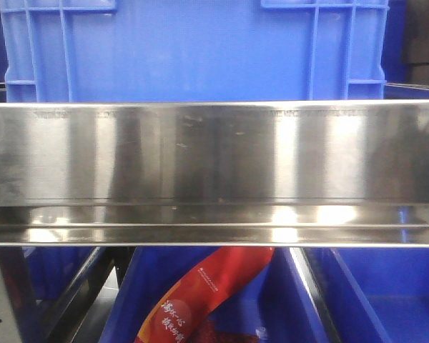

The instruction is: Grab block from conveyor and place in blue bin

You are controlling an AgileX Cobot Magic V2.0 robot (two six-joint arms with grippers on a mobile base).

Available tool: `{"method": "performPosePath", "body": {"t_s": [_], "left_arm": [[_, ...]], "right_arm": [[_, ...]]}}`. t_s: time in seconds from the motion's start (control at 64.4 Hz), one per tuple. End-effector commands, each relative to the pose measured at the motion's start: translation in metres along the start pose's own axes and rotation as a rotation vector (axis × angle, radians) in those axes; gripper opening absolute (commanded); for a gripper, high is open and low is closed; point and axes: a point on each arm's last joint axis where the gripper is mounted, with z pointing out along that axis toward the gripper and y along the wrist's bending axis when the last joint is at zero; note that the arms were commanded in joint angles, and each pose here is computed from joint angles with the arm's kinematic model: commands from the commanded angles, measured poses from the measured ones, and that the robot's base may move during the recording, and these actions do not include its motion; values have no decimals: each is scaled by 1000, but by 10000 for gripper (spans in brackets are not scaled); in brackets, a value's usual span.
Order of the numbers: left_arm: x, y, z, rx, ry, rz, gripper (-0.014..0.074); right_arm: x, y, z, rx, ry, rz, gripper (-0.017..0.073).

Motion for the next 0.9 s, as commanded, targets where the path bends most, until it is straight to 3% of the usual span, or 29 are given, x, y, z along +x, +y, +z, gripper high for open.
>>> {"method": "performPosePath", "body": {"t_s": [0.0, 0.109, 0.885], "left_arm": [[-3, 0, -1, -3, -27, -4, -111], [-3, 0, -1, -3, -27, -4, -111], [-3, 0, -1, -3, -27, -4, -111]], "right_arm": [[-3, -1, 0, 6, -60, 2, -162], [-3, -1, 0, 7, -60, -26, -162], [-3, -1, 0, 7, -60, -26, -162]]}}
